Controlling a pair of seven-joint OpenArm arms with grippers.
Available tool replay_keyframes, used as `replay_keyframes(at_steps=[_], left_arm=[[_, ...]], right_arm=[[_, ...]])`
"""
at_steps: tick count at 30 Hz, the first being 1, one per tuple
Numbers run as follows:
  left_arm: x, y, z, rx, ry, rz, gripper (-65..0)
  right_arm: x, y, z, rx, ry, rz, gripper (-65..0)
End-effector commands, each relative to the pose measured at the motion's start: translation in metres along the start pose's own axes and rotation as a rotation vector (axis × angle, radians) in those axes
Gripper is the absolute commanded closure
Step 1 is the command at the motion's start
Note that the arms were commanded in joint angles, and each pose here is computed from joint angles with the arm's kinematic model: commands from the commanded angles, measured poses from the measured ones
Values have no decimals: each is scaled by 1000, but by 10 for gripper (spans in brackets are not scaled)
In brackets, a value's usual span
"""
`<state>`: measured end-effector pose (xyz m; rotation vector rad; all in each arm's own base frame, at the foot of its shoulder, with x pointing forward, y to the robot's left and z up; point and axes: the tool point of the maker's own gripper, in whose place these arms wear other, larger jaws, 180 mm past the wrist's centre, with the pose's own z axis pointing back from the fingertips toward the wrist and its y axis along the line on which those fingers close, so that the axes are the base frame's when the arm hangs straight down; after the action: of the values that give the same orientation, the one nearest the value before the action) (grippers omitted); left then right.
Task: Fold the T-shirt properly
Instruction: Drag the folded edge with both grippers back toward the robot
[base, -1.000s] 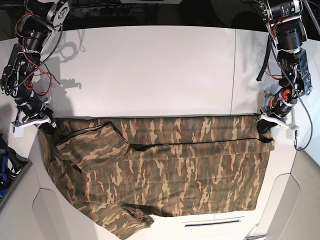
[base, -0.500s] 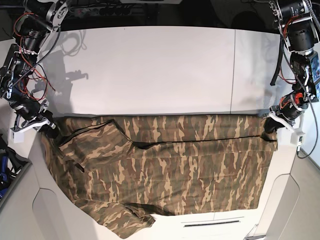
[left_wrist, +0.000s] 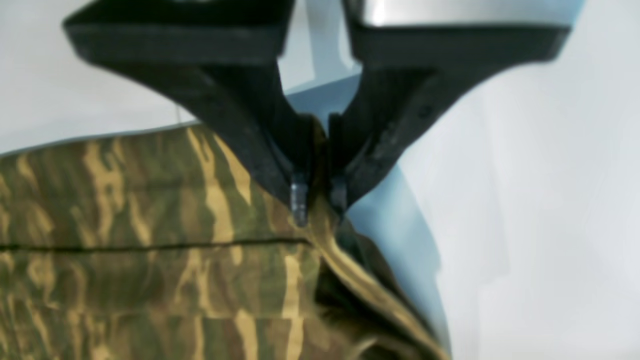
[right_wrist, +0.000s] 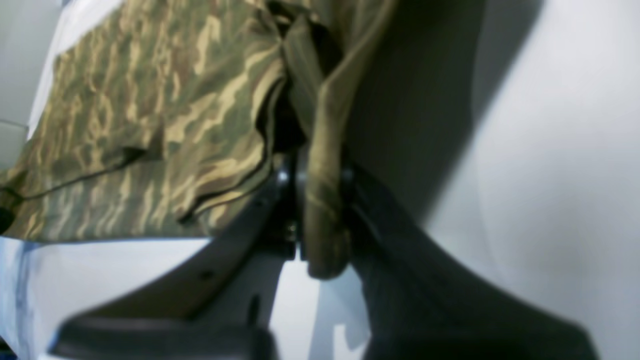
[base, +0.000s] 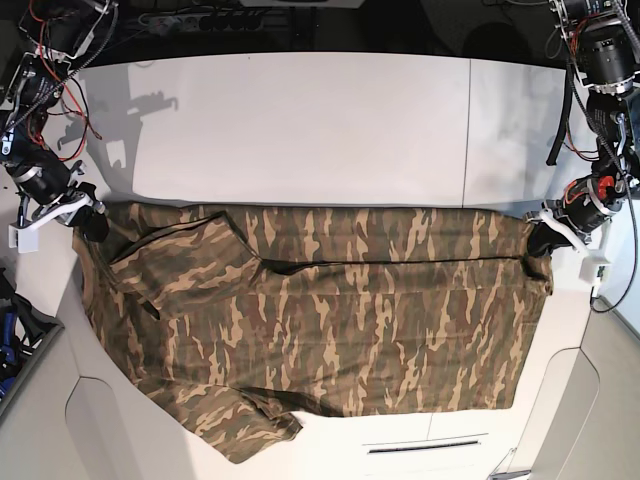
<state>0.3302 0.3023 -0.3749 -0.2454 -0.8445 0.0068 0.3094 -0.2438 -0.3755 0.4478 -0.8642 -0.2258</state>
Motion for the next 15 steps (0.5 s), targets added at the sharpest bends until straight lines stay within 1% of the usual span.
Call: replay_keyframes(at_steps=[1,6,9,15], left_arm=[[20,-2,8,-14,-60,-26,0],[8,-11,26,-16,-55,-74,0],[5,-12,41,0,-60,-100,0],[-2,-9,71,44,-66,-141,0]], right_arm=[[18,3,7,18,-55,22,0],[0,-7,26,3,-11,28,0],[-8,-11,37,0,18,26,0],[-23,-17,58,-10,39,12,0]])
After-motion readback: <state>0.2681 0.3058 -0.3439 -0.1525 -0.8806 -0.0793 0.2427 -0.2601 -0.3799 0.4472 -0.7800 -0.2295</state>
